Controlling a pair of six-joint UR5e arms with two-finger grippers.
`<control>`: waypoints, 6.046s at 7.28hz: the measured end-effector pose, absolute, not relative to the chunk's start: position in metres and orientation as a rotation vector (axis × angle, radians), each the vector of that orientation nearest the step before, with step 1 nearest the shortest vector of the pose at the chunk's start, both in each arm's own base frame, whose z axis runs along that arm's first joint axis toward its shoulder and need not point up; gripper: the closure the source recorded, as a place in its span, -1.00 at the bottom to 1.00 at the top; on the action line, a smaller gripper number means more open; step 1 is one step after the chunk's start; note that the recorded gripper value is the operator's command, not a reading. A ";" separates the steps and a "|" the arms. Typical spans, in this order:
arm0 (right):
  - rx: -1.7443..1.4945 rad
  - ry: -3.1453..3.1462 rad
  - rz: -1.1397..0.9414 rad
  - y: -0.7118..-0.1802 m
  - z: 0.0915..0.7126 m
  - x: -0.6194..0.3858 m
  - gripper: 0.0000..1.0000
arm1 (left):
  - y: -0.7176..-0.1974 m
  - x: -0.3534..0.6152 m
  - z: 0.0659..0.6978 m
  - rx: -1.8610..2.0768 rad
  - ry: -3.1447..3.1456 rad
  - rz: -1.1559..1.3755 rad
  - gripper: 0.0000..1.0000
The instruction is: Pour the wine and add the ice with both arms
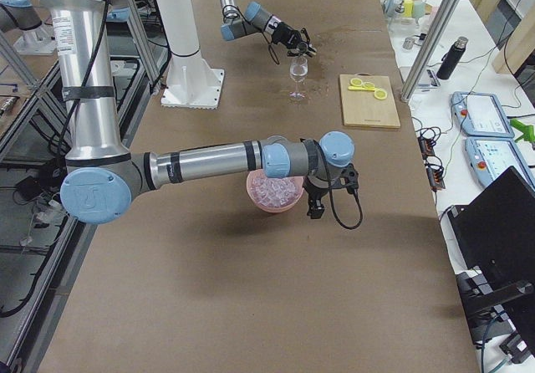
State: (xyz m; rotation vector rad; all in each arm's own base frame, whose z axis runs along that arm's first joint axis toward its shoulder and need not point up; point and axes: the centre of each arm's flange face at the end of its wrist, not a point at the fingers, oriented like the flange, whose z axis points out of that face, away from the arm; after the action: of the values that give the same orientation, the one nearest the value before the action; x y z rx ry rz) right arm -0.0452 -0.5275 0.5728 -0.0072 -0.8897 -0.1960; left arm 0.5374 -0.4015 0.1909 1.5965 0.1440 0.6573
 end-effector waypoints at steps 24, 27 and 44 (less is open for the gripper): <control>-0.006 -0.902 -0.198 -0.529 0.570 -0.047 -1.00 | -0.409 0.516 0.153 1.601 -0.341 0.800 1.00; -0.001 -0.900 -0.201 -0.531 0.569 -0.047 -1.00 | -0.429 0.491 0.175 1.599 0.032 0.438 1.00; 0.159 -0.796 -0.253 -0.581 0.493 -0.048 -1.00 | -0.523 0.252 0.628 0.994 0.623 -0.625 1.00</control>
State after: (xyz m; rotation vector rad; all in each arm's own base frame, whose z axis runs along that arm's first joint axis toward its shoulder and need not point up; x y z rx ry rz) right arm -0.0481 -0.5808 0.4930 0.1591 -0.7961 -0.2528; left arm 0.2517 -0.5234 0.6280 0.9935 0.6232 -0.6252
